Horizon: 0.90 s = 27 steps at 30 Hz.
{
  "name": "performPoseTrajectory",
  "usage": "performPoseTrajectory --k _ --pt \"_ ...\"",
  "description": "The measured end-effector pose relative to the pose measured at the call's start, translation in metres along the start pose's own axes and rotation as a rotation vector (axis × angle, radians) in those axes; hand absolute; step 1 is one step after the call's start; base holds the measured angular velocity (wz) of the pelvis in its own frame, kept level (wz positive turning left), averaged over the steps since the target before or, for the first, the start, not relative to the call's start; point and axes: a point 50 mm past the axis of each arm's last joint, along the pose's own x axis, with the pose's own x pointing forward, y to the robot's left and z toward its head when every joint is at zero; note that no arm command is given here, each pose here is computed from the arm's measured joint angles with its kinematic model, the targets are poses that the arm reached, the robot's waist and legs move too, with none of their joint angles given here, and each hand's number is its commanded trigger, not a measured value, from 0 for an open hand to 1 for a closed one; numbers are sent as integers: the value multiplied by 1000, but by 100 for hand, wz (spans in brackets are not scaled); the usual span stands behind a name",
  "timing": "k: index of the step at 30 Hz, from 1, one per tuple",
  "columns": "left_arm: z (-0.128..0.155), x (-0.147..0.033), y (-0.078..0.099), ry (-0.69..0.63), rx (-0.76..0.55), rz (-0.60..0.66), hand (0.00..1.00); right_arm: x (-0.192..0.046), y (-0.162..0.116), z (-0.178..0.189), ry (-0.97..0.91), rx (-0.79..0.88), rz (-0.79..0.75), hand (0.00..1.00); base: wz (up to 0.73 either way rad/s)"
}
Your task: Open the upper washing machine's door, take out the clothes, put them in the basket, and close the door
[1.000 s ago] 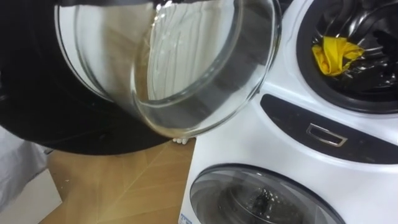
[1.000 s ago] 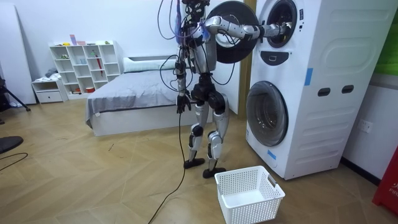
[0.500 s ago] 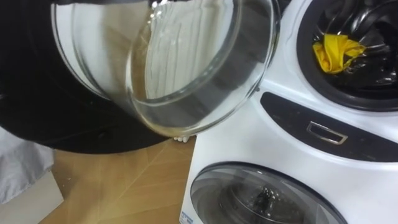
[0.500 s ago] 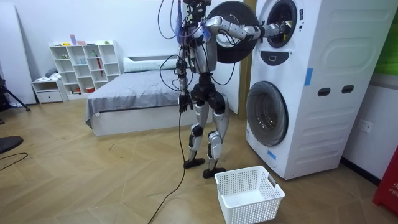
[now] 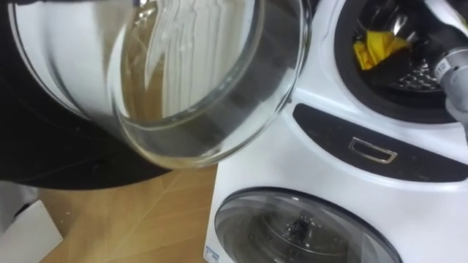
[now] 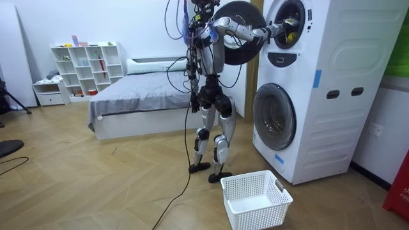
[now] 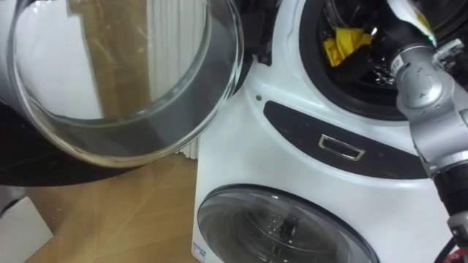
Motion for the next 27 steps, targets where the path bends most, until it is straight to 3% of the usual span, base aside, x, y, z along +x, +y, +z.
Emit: performPoseTrajectory --k 17,27 --pt "-1 1 0 14 -10 -9 0 -1 11 16 -38 -124 31 0 0" --pt "-1 1 -5 34 -14 -21 0 -2 16 -14 79 -58 79 0 2"
